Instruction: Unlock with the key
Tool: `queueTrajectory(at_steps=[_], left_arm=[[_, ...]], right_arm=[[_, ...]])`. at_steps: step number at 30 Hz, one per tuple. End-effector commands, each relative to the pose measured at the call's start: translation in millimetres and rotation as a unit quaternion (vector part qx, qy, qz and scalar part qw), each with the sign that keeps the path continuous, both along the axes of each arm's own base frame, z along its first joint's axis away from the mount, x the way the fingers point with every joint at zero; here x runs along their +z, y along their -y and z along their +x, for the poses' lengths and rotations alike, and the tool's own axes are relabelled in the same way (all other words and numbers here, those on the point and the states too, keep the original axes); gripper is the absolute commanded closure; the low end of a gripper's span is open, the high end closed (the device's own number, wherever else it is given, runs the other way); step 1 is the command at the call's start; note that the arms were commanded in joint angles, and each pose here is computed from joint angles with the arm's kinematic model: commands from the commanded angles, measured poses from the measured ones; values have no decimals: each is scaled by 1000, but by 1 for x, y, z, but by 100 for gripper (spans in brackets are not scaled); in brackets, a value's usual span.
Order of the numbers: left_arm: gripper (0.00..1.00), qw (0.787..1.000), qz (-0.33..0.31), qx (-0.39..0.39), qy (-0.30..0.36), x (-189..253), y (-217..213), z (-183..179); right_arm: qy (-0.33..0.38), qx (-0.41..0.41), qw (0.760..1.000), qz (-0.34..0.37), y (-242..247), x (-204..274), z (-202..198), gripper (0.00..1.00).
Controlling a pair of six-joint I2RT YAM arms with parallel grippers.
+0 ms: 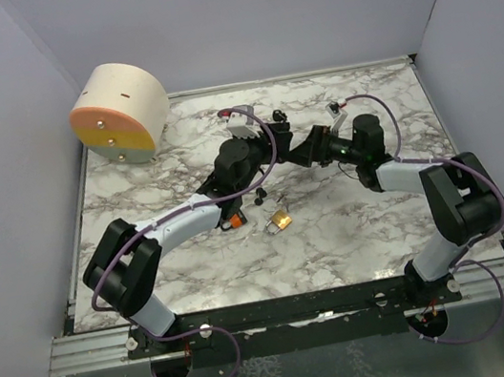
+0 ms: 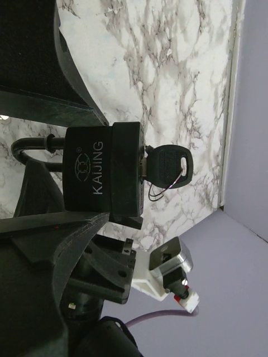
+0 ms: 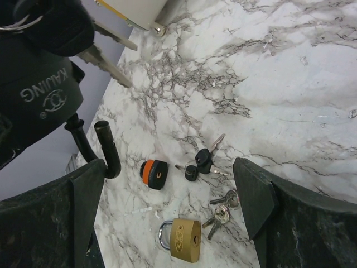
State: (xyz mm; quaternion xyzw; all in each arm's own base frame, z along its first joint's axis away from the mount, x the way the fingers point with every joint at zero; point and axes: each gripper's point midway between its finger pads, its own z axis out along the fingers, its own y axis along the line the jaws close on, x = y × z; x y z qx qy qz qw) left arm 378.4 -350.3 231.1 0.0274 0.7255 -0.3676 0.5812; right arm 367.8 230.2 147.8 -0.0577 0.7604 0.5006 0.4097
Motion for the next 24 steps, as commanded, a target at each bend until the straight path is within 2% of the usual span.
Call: queueTrajectory(at_steps=[1,17,24], left_arm=[[100,992,-95,-25,76,80,-1,-14],[100,986,-140,-61,69,86,11,-19],[100,996,-56,22,72,68,-16,21]], right_arm=[[16,-7,1000,6,-2,6,12,2],[4,15,1000,10,-8,-2,13,2],[34,-29,999,8,11,25,11,2]])
